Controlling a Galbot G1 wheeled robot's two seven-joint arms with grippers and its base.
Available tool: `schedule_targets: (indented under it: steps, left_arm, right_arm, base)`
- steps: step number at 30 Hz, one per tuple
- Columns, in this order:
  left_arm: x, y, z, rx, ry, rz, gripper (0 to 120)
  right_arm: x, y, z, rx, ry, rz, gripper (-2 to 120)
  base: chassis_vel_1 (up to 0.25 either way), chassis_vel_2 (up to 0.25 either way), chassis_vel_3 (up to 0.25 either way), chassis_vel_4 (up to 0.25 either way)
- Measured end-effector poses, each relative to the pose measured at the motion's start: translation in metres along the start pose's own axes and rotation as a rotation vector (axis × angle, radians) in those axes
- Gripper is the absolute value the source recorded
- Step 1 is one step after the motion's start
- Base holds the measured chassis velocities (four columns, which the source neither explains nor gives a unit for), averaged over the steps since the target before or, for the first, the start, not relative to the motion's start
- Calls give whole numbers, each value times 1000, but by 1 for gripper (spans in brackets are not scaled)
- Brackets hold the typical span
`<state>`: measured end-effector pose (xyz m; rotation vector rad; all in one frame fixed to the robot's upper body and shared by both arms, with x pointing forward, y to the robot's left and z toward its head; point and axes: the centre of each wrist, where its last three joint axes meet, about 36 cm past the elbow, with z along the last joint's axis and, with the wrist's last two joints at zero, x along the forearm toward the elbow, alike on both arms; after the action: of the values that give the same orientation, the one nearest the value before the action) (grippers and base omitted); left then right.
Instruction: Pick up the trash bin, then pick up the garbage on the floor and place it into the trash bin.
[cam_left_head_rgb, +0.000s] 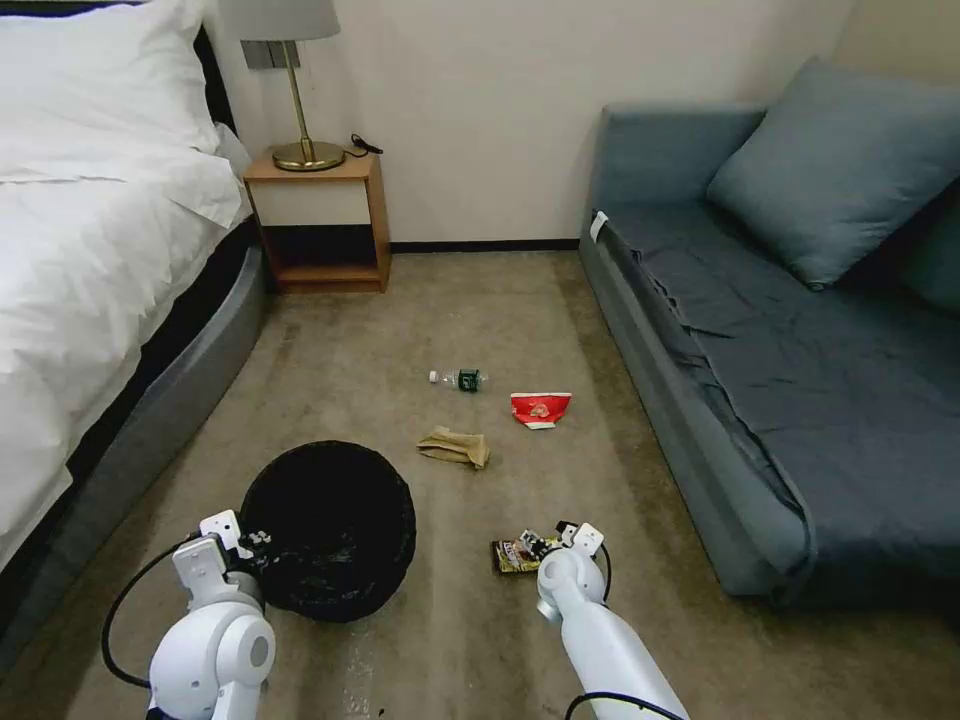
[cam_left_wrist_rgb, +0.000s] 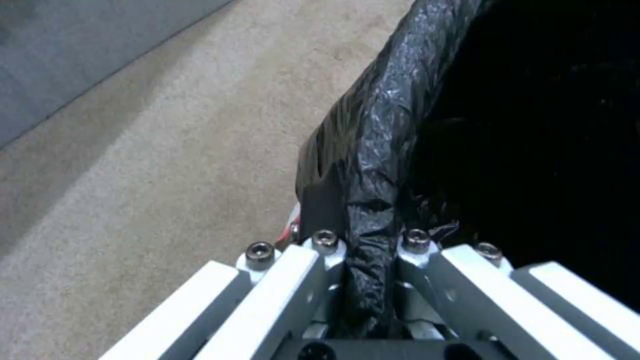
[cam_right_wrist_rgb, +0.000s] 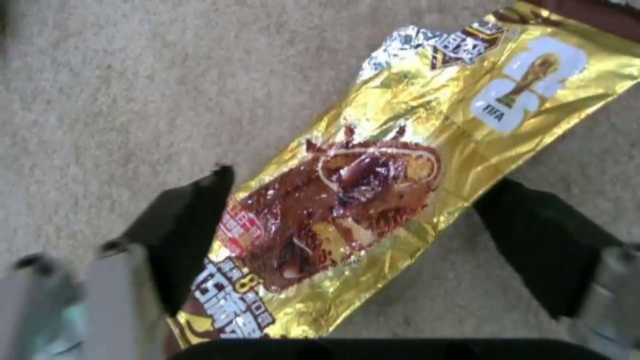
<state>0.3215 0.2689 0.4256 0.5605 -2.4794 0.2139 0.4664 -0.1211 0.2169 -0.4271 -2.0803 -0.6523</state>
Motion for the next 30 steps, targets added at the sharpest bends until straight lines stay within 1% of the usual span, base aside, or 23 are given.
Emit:
schedule_targets:
  steps: [1,2,5,6,8,9,10,11,12,16,17,19,20,22,30]
  left_arm:
    - [0,0,0,0,0,0,2]
    - [0,0,0,0,0,0,2]
    - [-1,0,0,-2,1,-1,2]
    - [-1,0,0,-2,1,-1,2]
    - [-1,0,1,-3,2,-2,2]
    - [-1,0,1,-3,2,-2,2]
    - [-2,0,1,-3,2,-3,2]
    - [-3,0,1,-3,0,-4,2]
    - [-3,0,1,-3,0,-4,2]
    - [-3,1,1,-3,-1,-9,2]
    - [-3,1,1,-3,-1,-9,2]
    - [-3,1,1,-2,0,-8,2]
    - [-3,1,1,-2,0,-8,2]
    - [-3,1,1,-2,0,-8,2]
    - [-2,-2,1,-1,-3,2,2]
  right_arm:
    - [-1,0,0,2,-4,2,79]
    - [-1,0,0,2,-4,2,79]
    - [-5,-2,2,10,-21,7,64]
    - [-5,-2,2,10,-21,7,64]
    - [-6,-4,3,14,-25,9,54]
    - [-6,-4,3,14,-25,9,54]
    - [-6,-4,4,16,-28,10,50]
    - [-9,-6,6,22,-38,14,35]
    - [-9,-6,6,22,-38,14,35]
    - [-11,-8,9,26,-44,19,15]
    - [-11,-8,9,26,-44,19,15]
    - [-11,-9,10,27,-45,13,5]
    - [-10,-9,10,28,-45,11,2]
    - [-8,-9,10,28,-48,5,0]
    - [19,-12,-7,47,-109,-43,0]
  base:
    - [0,0,0,0]
    - [0,0,0,0]
    - [0,0,0,0]
    - [0,0,0,0]
    - [0,0,0,0]
    - [0,0,0,0]
    - [0,0,0,0]
    - [0,0,0,0]
    - [0,0,0,0]
    - [0,0,0,0]
    - [0,0,0,0]
    - [0,0,0,0]
    - [0,0,0,0]
    - [0,0,0,0]
    - [0,0,0,0]
